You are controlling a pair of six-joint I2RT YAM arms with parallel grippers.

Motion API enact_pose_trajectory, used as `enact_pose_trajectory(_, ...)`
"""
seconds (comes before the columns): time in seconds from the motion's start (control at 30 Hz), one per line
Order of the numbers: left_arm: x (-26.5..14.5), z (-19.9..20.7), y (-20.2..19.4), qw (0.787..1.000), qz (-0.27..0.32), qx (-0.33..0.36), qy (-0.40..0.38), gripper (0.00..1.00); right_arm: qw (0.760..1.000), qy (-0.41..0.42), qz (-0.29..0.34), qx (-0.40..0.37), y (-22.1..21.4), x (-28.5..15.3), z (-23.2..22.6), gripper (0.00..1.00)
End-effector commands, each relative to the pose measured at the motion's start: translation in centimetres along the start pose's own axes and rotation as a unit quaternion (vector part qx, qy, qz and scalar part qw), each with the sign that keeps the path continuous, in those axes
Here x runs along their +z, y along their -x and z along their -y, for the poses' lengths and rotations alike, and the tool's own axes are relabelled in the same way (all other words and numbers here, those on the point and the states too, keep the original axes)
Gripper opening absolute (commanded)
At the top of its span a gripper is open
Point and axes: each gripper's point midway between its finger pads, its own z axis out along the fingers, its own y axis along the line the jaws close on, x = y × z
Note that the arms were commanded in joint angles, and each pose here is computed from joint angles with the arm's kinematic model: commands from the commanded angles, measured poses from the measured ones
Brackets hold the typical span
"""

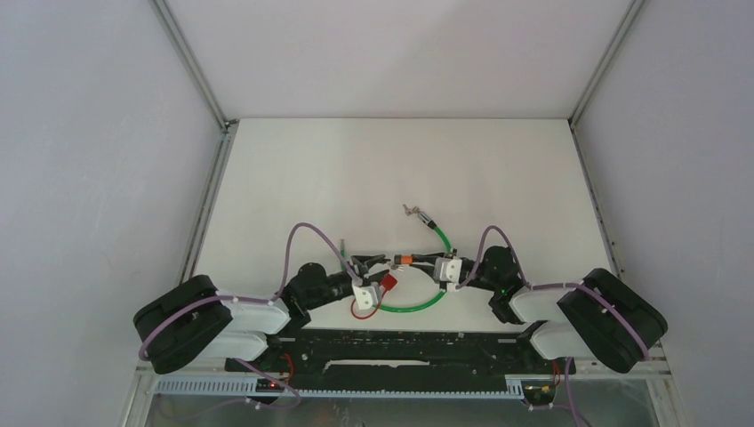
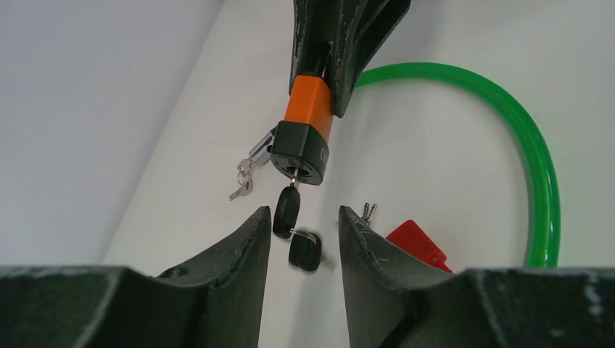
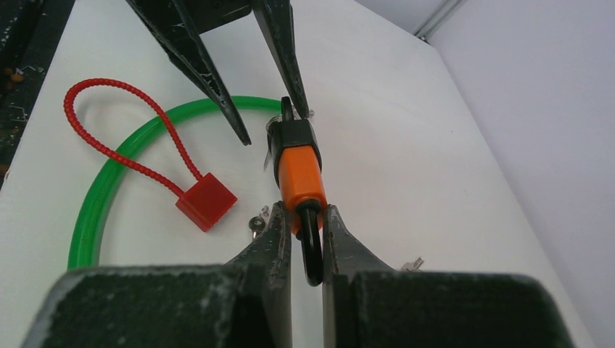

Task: Lock with the key
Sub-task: Lock the lock.

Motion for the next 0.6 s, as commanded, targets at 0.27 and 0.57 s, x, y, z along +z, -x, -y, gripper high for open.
enact_pose_trajectory(0.27,1.13,-0.97,1.66,1.000,0.019,0.017,-0.011,0.30,0.997,0.024,0.030,-0.066,2.48,1.47,0.54,0.00)
enact_pose_trajectory(0.57,1.37,-0.52,1.25,0.999,0.008,0.021,-0.027,0.29,0.997,0.027,0.036,-0.070,2.71,1.42,0.42,0.00)
